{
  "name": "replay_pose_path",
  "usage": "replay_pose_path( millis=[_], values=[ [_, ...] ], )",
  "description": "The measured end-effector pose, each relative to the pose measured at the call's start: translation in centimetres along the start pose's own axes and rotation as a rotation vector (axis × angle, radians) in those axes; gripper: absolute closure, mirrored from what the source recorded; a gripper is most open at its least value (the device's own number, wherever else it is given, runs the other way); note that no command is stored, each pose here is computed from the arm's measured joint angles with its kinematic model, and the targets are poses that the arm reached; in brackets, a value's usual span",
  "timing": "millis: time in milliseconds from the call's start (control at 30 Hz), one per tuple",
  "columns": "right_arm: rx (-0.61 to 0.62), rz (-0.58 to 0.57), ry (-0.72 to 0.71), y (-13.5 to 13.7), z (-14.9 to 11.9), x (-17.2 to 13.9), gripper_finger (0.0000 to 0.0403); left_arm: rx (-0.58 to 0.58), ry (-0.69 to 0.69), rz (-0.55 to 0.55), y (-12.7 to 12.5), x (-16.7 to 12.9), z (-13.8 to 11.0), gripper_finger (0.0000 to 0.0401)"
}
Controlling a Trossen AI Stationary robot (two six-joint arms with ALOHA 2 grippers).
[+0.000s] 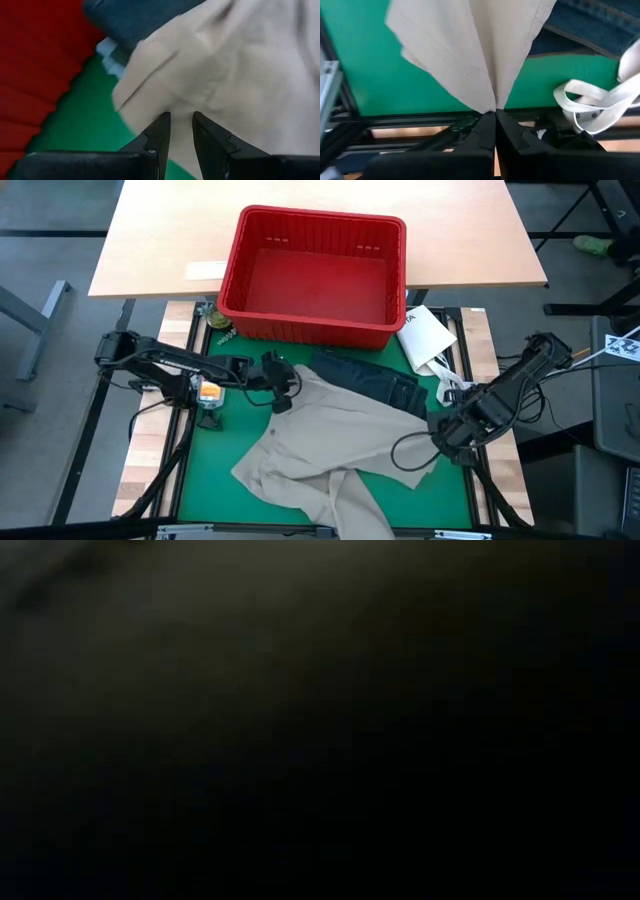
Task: Fold Laundry from Bin
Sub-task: Fold the gray shorts
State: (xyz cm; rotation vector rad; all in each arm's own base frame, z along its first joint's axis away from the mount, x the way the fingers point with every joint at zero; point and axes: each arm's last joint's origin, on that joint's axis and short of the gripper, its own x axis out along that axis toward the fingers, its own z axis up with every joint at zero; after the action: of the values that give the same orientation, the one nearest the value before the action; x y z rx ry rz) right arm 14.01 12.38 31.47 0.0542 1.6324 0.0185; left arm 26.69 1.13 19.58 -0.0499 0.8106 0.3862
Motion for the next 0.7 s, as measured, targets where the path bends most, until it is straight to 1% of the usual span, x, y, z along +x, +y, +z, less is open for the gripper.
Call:
replay_pose_path(
  millis=[200, 300, 400, 500, 633, 700],
  values=[
    [0.006, -0.08, 0.054, -0.4, -0.1, 2.2, 0.0403, 0.01, 0.026, 0.059, 1.3, 1.7, -0.1, 0.0321],
    [0.008, -0.095, 0.071, -0.5, -0.2, 2.7, 0.0402, -0.004, 0.013, 0.068, 1.7, 1.8, 0.1, 0.0321],
    [0.014, -0.1, 0.075, -0.6, -0.2, 2.8, 0.0389, -0.014, -0.006, 0.072, 1.9, 1.8, 0.3, 0.0321],
    [0.039, -0.107, 0.071, -0.6, -0.2, 2.8, 0.0358, -0.001, -0.036, 0.072, 2.0, 1.7, 0.7, 0.0321],
    [0.063, -0.106, 0.072, -0.6, -0.2, 2.9, 0.0298, 0.037, -0.062, 0.07, 2.0, 1.3, 1.0, 0.0321],
    [0.056, -0.089, 0.088, -0.5, -0.2, 2.9, 0.0272, 0.037, -0.077, 0.073, 2.1, 0.8, 1.2, 0.0321]
  ],
)
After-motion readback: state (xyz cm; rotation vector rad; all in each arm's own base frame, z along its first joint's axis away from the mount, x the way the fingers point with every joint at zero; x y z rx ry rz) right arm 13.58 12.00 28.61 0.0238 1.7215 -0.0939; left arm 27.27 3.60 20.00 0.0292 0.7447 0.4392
